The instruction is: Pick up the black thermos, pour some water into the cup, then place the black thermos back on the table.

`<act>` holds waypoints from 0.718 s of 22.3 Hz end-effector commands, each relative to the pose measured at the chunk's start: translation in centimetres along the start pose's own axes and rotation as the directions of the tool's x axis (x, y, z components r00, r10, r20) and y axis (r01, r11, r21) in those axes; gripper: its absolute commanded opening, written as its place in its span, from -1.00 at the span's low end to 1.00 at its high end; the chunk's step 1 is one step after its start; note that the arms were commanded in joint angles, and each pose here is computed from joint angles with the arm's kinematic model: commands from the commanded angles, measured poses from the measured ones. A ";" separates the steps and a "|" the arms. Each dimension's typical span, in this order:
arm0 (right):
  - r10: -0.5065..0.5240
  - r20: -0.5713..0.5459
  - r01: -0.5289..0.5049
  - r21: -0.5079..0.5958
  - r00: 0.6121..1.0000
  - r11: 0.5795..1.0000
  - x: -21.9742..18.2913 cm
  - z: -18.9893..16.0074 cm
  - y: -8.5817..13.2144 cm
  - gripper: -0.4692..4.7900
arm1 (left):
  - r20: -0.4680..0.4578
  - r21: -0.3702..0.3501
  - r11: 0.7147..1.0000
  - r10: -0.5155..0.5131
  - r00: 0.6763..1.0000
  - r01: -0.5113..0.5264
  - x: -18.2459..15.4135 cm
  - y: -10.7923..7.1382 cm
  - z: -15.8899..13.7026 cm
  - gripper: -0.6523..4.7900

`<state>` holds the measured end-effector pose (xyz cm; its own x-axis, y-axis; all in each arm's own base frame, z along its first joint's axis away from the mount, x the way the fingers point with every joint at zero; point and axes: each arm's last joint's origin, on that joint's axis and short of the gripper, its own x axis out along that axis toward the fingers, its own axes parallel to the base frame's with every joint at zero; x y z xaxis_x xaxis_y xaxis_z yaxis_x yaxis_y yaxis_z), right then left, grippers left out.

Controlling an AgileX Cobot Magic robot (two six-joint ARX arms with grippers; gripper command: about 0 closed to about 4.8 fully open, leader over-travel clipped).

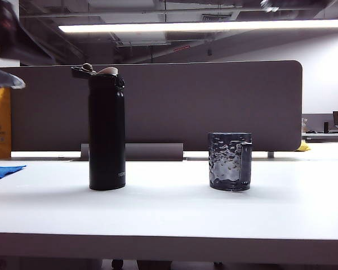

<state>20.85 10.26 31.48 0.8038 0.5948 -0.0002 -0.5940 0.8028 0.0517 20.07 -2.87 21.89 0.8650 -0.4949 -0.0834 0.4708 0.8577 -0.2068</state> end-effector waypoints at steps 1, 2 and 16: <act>0.000 0.001 0.000 0.000 1.000 1.000 0.7 -0.3 -0.1 1.00 | 0.016 0.077 0.997 0.026 1.000 -0.027 1.4 0.4 -0.6 1.00; 0.000 -0.003 0.000 0.001 1.000 1.000 0.9 -0.4 -0.2 1.00 | 0.016 0.080 0.997 0.019 1.000 -0.021 1.8 0.4 -0.9 1.00; -0.007 -0.024 0.007 0.002 1.000 1.000 2.0 -1.3 -0.5 1.00 | -0.056 0.185 0.978 -0.089 0.994 0.098 9.0 0.8 -3.2 1.00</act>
<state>22.73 11.09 29.69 0.8051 0.5909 -0.0521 -0.5879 0.8065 0.0623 27.36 -6.72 17.47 0.8212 -0.5527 -0.1417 0.5491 0.8331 -0.0668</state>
